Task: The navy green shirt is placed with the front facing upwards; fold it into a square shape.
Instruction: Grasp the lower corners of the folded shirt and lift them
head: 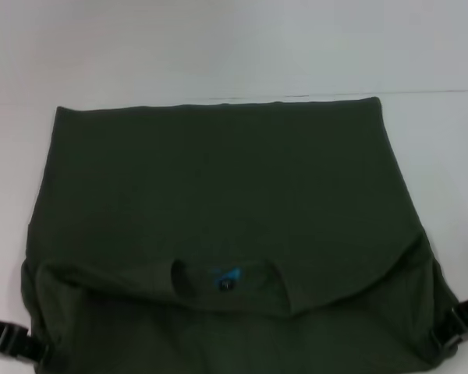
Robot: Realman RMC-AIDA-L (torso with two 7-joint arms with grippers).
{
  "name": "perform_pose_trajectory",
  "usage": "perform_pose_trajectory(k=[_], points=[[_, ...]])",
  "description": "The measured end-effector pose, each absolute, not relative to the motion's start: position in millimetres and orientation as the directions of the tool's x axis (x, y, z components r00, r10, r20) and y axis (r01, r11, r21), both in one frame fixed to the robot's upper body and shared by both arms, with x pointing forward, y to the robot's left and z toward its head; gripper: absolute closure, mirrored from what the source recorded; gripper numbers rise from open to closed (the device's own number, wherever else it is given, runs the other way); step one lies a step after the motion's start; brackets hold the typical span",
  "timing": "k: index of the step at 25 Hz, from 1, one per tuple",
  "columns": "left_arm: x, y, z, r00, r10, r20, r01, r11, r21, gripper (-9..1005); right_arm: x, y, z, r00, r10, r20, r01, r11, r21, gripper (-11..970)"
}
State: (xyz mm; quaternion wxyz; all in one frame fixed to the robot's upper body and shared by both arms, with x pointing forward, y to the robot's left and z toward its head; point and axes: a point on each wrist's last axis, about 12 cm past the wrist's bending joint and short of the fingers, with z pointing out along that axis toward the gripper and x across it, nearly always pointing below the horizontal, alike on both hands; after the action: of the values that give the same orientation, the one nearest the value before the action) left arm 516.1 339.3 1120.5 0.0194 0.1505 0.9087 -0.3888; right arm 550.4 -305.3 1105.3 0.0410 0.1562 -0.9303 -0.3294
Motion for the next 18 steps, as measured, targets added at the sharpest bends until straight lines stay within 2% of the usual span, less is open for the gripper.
perform_pose_trajectory(k=[4, 9, 18], points=[[510, 341, 1119, -0.953, 0.278, -0.118, 0.277, 0.652, -0.705, 936, 543, -305, 1100, -0.939, -0.344, 0.003, -0.268, 0.737, 0.621, 909], [508, 341, 1118, -0.953, 0.278, -0.119, 0.278, 0.648, -0.709, 935, 540, -306, 1096, -0.939, -0.343, -0.004, -0.269, 0.729, 0.629, 909], [517, 354, 1128, -0.955, 0.166, -0.246, 0.295, 0.622, -0.725, 934, 545, -318, 1104, -0.964, -0.242, -0.107, -0.249, 0.692, 0.678, 909]])
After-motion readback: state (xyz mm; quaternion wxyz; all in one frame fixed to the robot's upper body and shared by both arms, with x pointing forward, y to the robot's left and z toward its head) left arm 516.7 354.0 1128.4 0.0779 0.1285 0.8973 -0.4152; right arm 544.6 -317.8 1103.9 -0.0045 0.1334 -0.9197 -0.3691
